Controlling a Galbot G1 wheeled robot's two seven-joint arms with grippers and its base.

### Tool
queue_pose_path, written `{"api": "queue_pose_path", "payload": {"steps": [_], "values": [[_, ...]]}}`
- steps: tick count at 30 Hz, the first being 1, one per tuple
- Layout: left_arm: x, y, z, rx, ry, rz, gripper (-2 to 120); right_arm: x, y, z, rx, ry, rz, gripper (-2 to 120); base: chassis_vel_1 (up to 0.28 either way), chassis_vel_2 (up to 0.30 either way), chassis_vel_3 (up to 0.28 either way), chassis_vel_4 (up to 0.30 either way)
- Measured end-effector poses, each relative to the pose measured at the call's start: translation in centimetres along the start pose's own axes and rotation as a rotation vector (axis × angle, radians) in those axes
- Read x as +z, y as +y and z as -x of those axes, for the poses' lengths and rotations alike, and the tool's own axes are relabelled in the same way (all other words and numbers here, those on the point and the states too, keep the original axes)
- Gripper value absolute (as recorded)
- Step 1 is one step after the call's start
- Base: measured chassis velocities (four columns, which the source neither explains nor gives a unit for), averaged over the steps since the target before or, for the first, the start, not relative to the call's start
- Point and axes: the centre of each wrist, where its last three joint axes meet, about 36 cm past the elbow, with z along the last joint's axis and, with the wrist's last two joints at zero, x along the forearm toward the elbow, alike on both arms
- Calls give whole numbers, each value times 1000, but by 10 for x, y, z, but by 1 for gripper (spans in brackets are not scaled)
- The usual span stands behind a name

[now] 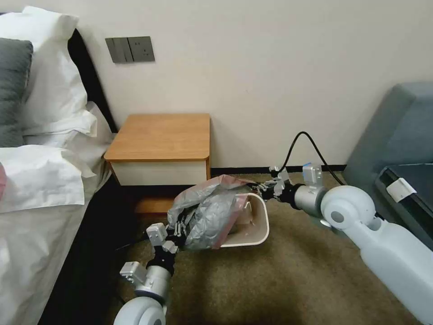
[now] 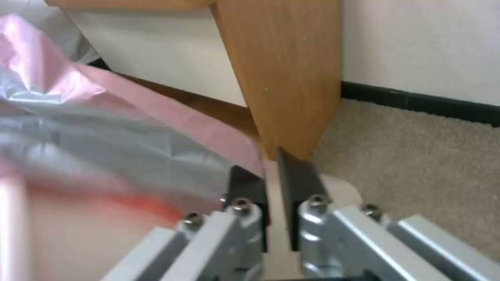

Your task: Pick up the garbage bag from the table and place it over the trash can.

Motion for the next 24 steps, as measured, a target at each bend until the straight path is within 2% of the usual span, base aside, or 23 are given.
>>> {"api": "queue_pose_path", "payload": {"steps": [1,5,6,10,13,14,17,18,24], "values": [[0,0,0,0,0,0,7,0,0,0,0,0,0,11,0,0,0,0],[-2,0,1,-2,6,-10,7,1,-2,2,33,4,0,30,0,0,0,0],[-2,0,1,-2,6,-10,7,1,-2,2,33,4,0,30,0,0,0,0],[-2,1,1,-9,7,-6,7,3,1,3,67,-5,26,45,0,0,0,0],[-3,4,4,-29,16,1,7,4,1,-10,91,-20,51,59,0,0,0,0],[-3,4,4,-29,16,1,7,4,1,-10,91,-20,51,59,0,0,0,0],[-3,6,10,-45,22,3,7,6,-1,-27,125,-32,43,73,0,0,0,0],[-3,6,10,-45,22,3,7,6,-1,-27,125,-32,43,73,0,0,0,0],[-4,6,19,-65,33,-5,7,2,8,-46,183,-105,69,96,0,0,0,0]]}}
